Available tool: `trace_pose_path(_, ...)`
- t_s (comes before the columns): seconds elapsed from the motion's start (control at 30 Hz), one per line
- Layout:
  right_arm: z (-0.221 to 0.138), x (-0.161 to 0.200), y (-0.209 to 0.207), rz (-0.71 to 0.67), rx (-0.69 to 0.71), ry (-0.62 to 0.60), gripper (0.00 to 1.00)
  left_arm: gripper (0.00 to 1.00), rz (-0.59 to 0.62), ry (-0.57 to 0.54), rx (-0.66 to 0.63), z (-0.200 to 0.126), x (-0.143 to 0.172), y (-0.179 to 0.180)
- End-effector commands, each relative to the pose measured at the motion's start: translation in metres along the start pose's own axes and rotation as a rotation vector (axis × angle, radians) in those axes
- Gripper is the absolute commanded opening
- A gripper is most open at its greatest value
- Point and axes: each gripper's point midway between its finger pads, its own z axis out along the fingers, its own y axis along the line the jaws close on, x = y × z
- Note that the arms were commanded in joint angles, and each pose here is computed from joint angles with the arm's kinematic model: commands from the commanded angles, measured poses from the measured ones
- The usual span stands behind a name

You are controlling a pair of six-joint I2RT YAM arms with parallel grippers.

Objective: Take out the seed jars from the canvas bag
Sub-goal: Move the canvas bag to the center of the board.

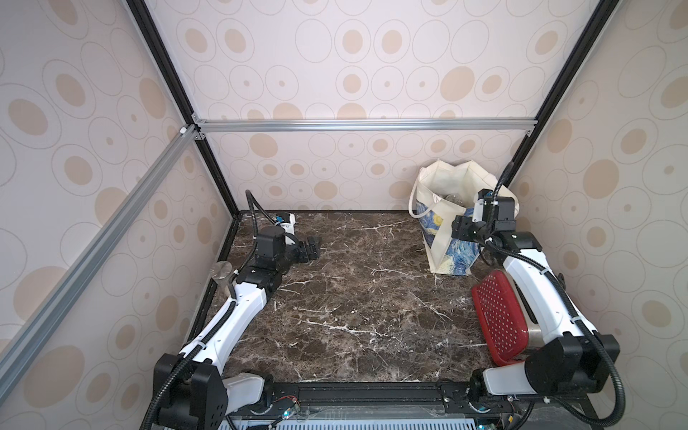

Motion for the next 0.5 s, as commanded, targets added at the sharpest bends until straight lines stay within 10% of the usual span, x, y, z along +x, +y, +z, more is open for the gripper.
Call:
trace_pose_path(0.0, 0.013, -0.013, 0.011, -0.025, -0.045, -0.011, 0.71, 0.98, 0.004, -0.009, 0.026, -0.002, -0.006, -0.009)
trace_pose_path(0.13, 0.027, -0.024, -0.005, -0.043, 0.059, -0.053, 0.50, 0.98, 0.003, -0.010, 0.031, -0.003, -0.006, -0.010)
trace_pose_path(0.3, 0.028, -0.023, 0.017, -0.135, -0.068, -0.046, 0.00, 0.98, 0.012, -0.010, 0.022, -0.005, -0.004, -0.008)
trace_pose_path(0.47, 0.017, -0.017, 0.032, -0.154, -0.160, -0.052, 0.00, 0.98, 0.004, -0.020, 0.044, -0.001, -0.008, -0.012)
